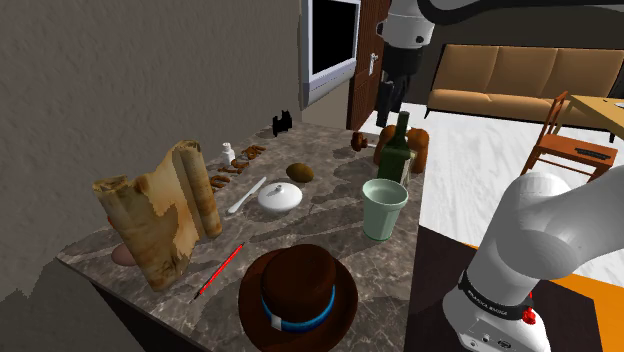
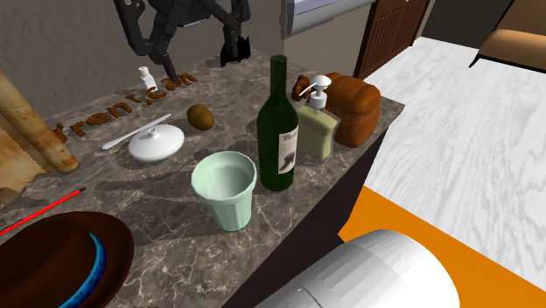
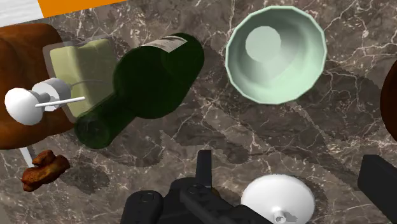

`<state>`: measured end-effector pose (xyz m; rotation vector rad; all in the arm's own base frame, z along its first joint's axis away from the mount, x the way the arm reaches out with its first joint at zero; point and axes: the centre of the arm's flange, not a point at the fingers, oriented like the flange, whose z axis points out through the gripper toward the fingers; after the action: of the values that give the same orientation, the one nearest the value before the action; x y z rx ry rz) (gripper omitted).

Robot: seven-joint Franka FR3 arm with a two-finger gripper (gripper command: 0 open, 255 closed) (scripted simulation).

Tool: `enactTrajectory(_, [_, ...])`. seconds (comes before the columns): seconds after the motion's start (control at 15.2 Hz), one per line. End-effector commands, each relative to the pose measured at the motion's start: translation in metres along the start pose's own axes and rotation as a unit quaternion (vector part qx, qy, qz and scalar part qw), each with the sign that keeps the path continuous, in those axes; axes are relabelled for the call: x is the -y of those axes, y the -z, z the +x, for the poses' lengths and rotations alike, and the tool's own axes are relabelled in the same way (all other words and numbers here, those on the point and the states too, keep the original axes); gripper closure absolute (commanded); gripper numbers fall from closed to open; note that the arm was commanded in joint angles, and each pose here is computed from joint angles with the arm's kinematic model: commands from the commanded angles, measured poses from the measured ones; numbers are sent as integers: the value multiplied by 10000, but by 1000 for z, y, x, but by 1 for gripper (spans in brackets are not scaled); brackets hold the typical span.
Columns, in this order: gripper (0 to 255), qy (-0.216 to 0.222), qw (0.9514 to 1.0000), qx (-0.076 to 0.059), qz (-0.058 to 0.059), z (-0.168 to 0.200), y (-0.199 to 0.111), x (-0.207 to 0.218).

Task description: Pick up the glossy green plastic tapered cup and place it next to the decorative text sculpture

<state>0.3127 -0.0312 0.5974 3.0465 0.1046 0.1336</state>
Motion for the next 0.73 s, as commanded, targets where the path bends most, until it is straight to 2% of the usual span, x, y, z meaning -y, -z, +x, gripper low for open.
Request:
enactTrajectory(0.0, [0,0,10000,0,0,0,0,0])
enactTrajectory(0.33, [0,15,9982,97,600,-13,-63,-35])
enactTrajectory(0.66, [0,29,9926,193,1198,-26,-130,-62])
